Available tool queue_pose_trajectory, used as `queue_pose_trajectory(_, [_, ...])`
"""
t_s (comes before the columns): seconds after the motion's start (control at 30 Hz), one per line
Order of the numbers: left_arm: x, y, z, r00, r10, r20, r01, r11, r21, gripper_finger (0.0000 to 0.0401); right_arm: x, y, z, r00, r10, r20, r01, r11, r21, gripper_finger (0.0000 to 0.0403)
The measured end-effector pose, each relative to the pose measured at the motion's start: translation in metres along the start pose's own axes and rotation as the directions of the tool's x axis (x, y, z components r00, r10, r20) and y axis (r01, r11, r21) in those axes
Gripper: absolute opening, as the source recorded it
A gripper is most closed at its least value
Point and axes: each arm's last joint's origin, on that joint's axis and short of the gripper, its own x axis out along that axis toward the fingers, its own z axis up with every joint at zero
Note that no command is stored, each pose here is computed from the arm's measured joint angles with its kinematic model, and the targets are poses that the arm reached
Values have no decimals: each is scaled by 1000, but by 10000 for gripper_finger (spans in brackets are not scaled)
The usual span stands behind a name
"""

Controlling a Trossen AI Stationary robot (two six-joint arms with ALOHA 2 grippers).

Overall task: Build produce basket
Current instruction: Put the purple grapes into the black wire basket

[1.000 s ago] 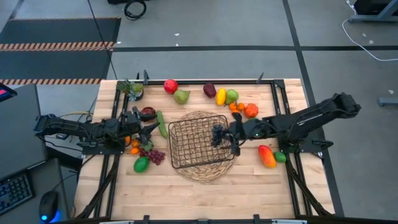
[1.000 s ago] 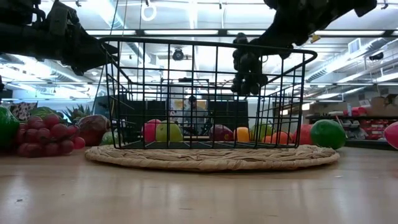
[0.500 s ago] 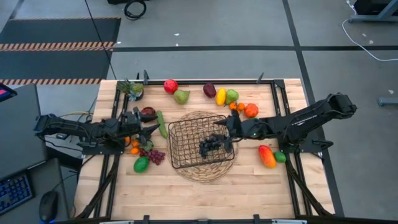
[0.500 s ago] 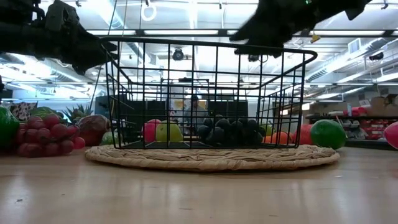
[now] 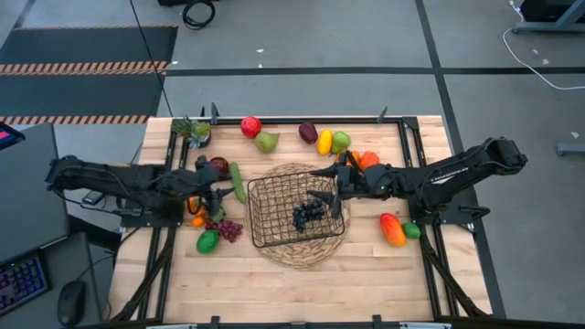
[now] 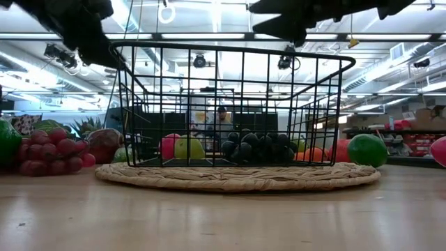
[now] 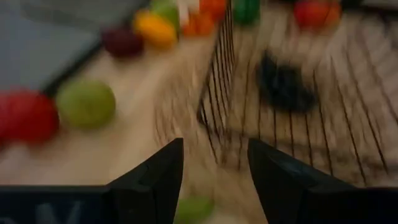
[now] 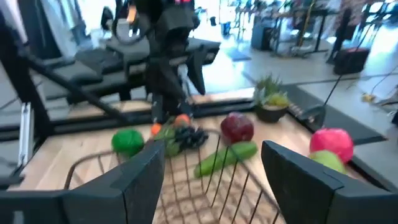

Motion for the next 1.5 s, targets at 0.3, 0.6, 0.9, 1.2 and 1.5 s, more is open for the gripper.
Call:
queue_pose_trajectory(0.3, [20, -53, 13, 908, -284, -308, 344, 925, 161, 185, -4, 10, -11, 994, 43, -102, -49, 997, -55, 270])
queue_pose_trajectory(0.6, [65, -72, -24, 803, -83, -591, 283, 925, 255, 216, -10, 20, -11, 990, 86, -115, -97, 990, -98, 270])
queue_pose_trajectory(0.9, [77, -74, -33, 766, -36, -642, 246, 939, 240, 229, -14, 30, -16, 982, 113, -152, -135, 981, -141, 270])
queue_pose_trajectory(1.2, [94, -76, -52, 711, 4, -703, 210, 953, 218, 185, -15, 30, -18, 979, 110, -171, -136, 980, -148, 261])
queue_pose_trajectory(1.5, [91, -74, -51, 713, 23, -701, 190, 956, 225, 66, -15, 30, -17, 979, 117, -165, -141, 979, -145, 237])
